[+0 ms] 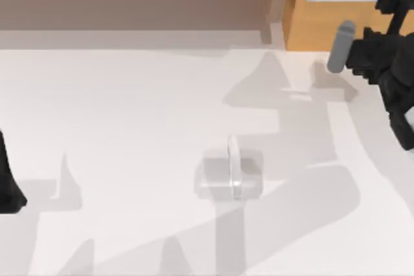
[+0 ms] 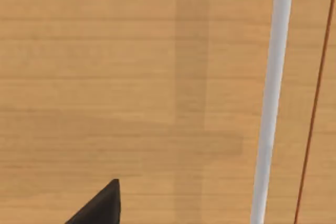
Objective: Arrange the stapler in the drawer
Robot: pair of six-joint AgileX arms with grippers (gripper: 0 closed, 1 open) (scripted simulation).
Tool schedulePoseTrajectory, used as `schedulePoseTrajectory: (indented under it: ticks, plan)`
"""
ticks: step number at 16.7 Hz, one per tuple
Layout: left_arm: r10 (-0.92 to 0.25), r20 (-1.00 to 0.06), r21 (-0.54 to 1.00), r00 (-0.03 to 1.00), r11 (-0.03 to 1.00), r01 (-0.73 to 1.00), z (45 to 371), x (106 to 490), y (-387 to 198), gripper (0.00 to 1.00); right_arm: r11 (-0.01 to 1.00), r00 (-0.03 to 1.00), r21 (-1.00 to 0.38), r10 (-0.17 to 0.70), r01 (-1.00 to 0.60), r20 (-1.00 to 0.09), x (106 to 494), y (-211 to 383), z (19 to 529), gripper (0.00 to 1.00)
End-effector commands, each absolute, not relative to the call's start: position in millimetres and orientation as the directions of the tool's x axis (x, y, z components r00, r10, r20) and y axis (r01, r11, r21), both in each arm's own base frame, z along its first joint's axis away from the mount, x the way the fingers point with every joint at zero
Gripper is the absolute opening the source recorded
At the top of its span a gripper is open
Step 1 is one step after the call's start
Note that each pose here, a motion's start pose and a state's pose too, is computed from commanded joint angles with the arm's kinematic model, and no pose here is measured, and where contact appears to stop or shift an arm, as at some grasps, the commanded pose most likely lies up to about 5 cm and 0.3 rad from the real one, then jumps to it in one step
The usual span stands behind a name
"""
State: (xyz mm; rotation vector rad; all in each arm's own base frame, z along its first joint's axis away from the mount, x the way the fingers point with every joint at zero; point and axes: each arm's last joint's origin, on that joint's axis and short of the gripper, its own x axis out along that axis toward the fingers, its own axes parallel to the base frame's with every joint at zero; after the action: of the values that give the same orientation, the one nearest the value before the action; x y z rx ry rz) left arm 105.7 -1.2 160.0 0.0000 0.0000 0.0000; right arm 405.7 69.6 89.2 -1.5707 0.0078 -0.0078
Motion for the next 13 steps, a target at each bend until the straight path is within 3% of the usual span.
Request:
schedulePoseTrajectory:
  ticks: [12,13]
  plan:
    - [0.0,0.0,0.0,1.0,1.0,0.0,160,106,-1,1.0,0.0,1.0,-1.0,-0.01,0.0,0.0,431,69,89,1.0]
    - [0.0,0.0,0.0,1.0,1.0,0.0,160,106,-1,1.0,0.0,1.0,-1.0,-0.01,0.0,0.0,431,69,89,0.92]
